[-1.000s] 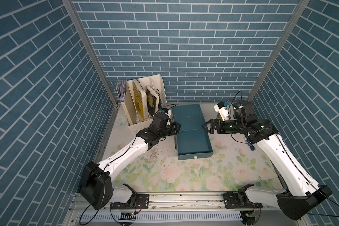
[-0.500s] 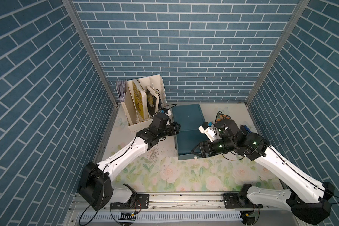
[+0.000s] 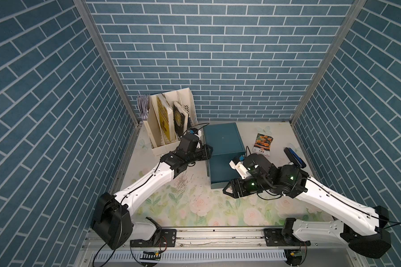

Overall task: Take the seed bags out of the drawer
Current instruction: Close the drawer in the storage box.

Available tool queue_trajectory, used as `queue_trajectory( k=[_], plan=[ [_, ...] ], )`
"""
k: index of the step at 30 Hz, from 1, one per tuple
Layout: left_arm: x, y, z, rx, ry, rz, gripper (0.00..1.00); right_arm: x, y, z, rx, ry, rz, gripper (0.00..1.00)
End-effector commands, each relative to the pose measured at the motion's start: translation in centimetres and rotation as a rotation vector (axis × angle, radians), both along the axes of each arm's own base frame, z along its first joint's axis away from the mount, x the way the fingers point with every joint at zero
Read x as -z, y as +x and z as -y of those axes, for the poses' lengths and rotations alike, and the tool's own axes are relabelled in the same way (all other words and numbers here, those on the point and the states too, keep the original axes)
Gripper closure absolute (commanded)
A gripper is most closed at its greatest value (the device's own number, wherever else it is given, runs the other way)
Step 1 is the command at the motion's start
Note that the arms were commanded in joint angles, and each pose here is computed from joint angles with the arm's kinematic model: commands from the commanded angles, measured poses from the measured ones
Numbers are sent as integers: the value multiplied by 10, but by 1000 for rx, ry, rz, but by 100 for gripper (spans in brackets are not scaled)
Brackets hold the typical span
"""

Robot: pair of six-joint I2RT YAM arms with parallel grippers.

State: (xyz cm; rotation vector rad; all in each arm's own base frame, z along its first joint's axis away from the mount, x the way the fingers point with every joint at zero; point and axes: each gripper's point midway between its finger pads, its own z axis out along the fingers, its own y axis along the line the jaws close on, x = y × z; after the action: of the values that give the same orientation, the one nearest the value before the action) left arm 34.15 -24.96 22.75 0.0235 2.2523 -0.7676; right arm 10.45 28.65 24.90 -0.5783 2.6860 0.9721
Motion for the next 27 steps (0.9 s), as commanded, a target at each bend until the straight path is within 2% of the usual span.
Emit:
queue_trajectory(
  k=[1, 11, 27],
  plan=[
    [19, -8, -13, -15, 64, -58, 47, 10, 11, 4, 77, -65, 31, 33],
    [21, -7, -15, -20, 67, -62, 47, 22, 26, 13, 152, -170, 82, 38],
    [20, -7, -15, -18, 61, -67, 47, 8, 56, -1, 220, -128, 209, 41]
  ],
)
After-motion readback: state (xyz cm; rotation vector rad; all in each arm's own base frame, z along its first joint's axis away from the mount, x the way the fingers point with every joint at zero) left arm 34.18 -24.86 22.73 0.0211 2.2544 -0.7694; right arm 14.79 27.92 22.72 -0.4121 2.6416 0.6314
